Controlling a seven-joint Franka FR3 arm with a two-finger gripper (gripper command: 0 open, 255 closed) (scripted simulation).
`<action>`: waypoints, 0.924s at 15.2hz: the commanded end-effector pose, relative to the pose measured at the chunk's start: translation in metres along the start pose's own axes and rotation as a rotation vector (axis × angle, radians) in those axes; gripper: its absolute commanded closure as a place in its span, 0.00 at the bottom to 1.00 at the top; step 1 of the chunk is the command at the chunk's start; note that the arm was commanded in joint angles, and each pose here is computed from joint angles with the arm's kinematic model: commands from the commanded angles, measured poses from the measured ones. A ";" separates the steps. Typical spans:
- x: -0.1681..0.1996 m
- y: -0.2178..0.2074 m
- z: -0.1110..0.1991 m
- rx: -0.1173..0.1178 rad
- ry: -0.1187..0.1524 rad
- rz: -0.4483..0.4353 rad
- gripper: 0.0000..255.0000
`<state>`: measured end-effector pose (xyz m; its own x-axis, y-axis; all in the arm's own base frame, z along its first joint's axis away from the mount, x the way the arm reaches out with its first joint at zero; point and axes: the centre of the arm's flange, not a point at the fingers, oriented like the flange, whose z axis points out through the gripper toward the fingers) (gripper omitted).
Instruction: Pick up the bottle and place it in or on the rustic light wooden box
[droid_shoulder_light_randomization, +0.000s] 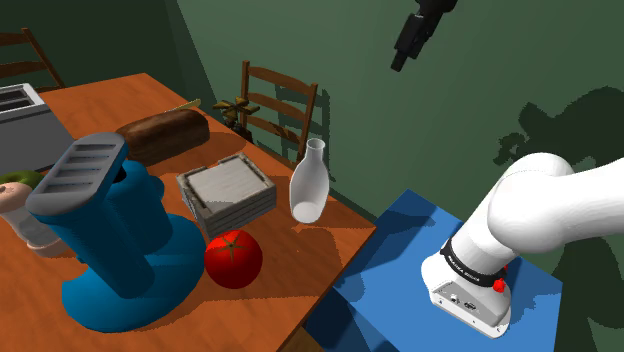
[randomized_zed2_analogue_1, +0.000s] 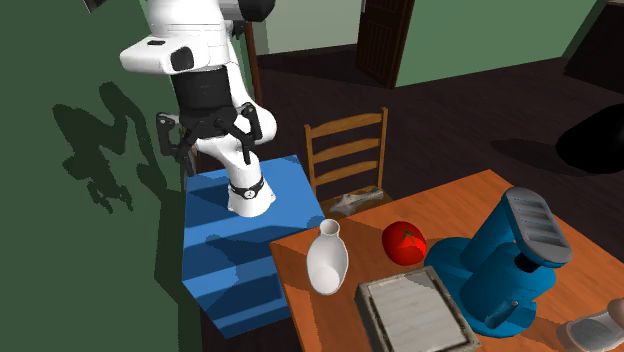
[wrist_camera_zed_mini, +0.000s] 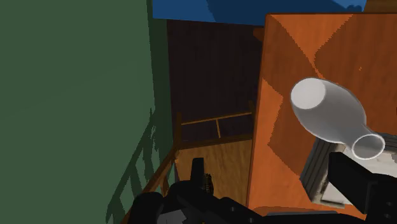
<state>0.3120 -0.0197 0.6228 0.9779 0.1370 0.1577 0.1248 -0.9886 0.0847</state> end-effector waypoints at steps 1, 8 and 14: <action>0.000 0.000 0.000 0.000 0.000 0.000 0.00; 0.018 -0.065 0.058 0.031 0.000 -0.011 0.00; 0.032 -0.122 0.106 0.057 -0.001 -0.020 0.00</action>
<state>0.3412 0.0882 0.5202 0.9757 0.1554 0.1542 0.1516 -0.9878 0.0363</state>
